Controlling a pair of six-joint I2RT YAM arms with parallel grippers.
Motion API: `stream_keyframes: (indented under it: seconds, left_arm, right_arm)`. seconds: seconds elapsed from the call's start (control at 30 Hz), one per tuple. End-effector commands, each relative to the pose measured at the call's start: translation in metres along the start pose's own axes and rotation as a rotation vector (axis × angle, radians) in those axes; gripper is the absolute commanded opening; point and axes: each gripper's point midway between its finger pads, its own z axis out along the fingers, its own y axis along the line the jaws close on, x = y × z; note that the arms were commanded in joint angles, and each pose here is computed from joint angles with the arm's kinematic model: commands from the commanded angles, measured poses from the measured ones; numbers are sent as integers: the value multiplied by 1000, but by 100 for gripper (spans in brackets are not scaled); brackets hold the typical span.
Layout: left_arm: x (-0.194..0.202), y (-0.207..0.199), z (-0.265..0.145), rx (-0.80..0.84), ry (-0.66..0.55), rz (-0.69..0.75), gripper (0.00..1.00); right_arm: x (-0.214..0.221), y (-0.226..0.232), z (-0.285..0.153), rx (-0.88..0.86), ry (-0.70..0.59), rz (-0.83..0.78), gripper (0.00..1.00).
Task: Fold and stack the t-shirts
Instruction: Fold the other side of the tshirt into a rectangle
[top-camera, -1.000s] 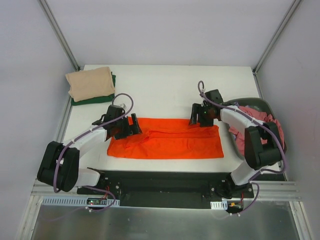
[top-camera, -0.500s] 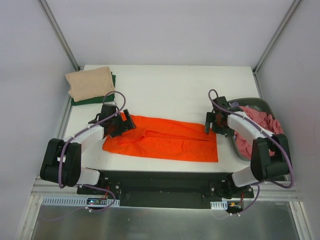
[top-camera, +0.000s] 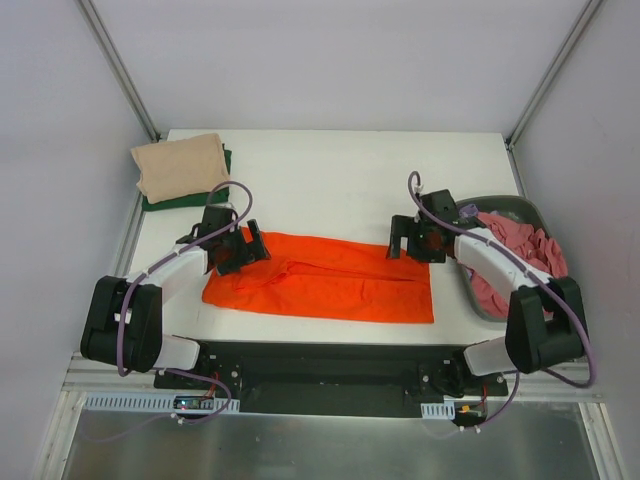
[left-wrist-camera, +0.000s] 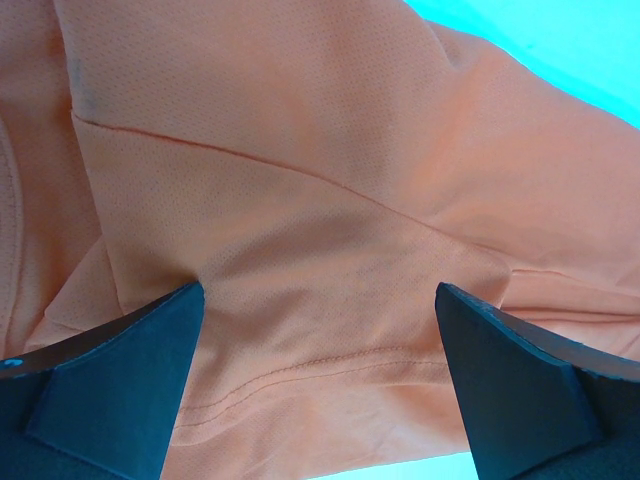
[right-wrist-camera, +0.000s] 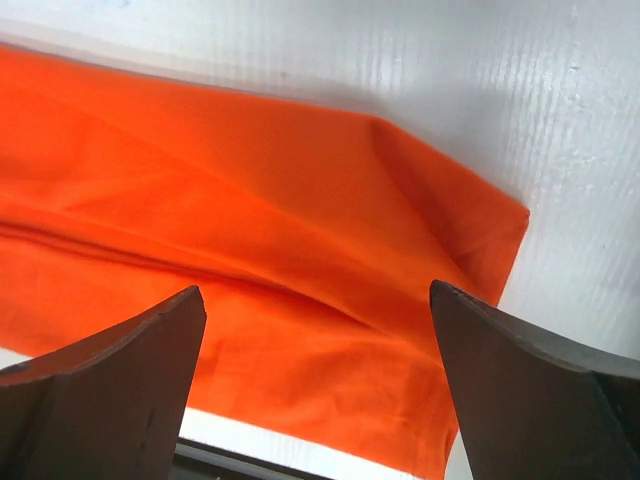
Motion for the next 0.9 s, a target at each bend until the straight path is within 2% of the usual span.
stream_keyframes:
  seconds: [0.0, 0.13, 0.3, 0.57, 0.73, 0.87]
  left_arm:
    - [-7, 1, -9, -12, -13, 23, 99]
    - [-1, 15, -6, -66, -7, 23, 99]
    - [5, 26, 1, -115, 21, 22, 99]
    - [8, 39, 2, -167, 23, 25, 99]
    - [7, 31, 1, -131, 30, 31, 99]
    - [4, 22, -1, -91, 33, 41, 99]
  right_arm:
    - [-20, 7, 22, -11, 12, 21, 96]
    - [-11, -3, 43, 25, 87, 55, 96]
    - [-9, -40, 65, 104, 139, 168, 96]
    - [-66, -65, 59, 178, 16, 122, 96]
    - [-84, -39, 39, 54, -47, 63, 96]
    - [-75, -25, 22, 5, -75, 31, 96]
